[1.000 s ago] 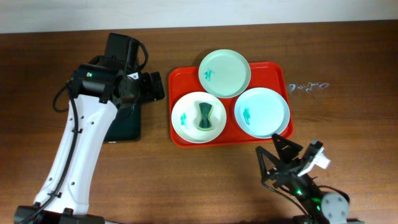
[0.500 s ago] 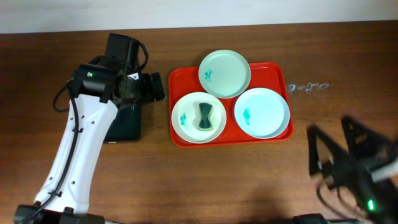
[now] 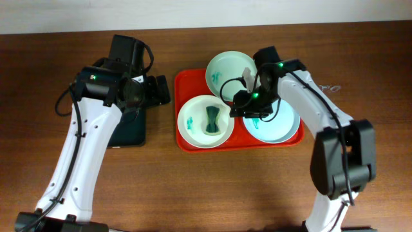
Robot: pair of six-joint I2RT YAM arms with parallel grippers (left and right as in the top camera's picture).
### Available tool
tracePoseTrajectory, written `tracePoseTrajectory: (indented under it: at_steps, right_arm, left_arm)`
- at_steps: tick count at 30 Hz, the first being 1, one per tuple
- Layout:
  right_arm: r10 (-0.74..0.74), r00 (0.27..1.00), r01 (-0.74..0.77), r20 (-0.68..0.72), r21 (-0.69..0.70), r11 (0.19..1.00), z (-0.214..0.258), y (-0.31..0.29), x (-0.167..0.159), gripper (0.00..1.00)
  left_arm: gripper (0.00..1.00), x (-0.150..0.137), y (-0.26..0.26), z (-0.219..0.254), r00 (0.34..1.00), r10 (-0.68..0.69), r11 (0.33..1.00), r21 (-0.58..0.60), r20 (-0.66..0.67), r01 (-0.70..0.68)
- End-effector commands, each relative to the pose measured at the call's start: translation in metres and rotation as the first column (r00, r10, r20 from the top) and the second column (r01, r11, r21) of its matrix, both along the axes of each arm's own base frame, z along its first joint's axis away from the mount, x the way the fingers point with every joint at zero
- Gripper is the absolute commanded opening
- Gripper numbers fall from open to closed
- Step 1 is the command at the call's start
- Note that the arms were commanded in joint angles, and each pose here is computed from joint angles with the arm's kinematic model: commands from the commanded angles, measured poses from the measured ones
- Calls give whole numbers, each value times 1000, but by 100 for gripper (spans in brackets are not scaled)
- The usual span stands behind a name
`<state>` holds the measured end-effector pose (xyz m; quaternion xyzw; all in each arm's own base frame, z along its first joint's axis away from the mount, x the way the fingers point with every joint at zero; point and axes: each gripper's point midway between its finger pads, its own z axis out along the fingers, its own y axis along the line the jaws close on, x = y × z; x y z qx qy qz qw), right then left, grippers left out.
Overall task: Clean dirty plates on tray and stack at the side
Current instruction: 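Reach the right gripper to the white plate rim and grasp it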
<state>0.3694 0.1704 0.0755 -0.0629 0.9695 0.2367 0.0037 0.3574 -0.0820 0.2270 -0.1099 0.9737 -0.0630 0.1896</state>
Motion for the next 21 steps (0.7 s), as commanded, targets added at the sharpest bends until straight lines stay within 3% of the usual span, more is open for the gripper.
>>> tracePoseTrajectory:
  at_steps: [1,6,8,19,21]
  right_arm:
    - [89,996,-89,23,-8,996,-22,2,5,56]
    - [96,994,-96,50,-5,995,-31,4,14,46]
    - [98,994,-98,50,-4,995,-35,6,12,38]
    - [81,994,-81,70,-4,997,-66,11,5,37]
    - [81,994,-80,72,-6,997,-69,10,5,37]
  left_arm:
    - [99,1,2,0,1000,-6,1000,11,3,6]
    - [99,0,2,-2,1000,-6,1000,12,-3,6]
    - [99,0,2,-3,1000,-8,1000,9,-4,8]
    - [100,-5,-14,-26,998,-50,998,-33,-42,49]
    - [91,-5,-26,-36,995,-95,994,-51,-41,93]
